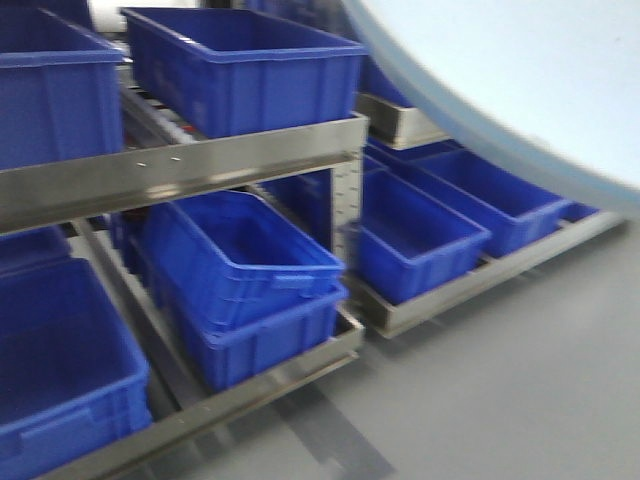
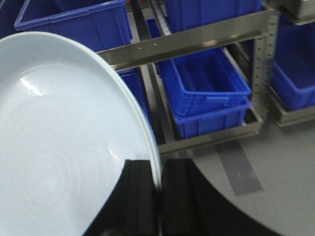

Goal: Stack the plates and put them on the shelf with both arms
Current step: 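Drive the base to the blue-bin shelving holding the plates in the right gripper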

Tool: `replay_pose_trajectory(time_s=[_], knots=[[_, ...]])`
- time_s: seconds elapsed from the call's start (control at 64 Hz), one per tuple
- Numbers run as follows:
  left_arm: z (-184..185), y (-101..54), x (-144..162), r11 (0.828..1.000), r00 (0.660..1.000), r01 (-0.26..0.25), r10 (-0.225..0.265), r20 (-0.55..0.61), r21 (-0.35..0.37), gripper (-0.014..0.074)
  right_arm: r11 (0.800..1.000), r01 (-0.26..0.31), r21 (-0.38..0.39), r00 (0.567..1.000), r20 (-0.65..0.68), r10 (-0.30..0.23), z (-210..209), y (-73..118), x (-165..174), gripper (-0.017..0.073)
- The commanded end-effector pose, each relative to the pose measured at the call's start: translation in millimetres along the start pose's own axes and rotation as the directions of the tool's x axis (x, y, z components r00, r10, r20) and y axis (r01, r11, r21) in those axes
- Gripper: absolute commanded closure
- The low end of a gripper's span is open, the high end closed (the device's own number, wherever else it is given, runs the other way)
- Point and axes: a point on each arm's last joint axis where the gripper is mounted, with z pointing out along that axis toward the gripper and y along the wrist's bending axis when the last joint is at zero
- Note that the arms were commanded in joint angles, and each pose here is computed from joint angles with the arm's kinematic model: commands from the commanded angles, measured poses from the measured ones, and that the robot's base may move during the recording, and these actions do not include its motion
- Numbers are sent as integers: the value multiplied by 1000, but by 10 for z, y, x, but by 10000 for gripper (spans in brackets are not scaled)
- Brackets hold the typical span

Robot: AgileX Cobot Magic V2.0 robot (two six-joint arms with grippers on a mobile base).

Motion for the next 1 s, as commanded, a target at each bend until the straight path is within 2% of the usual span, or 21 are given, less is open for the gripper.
replay_pose_trajectory(time_s=[0.0,0.984], knots=[[-30,-43,-149,999,996,-1,-2,85,41,510,1000,-19,-4,993,115,19,-42,22,-172,511],[-30,-43,-149,999,996,-1,-2,85,41,510,1000,-19,-3,993,113,20,-37,21,-172,511]])
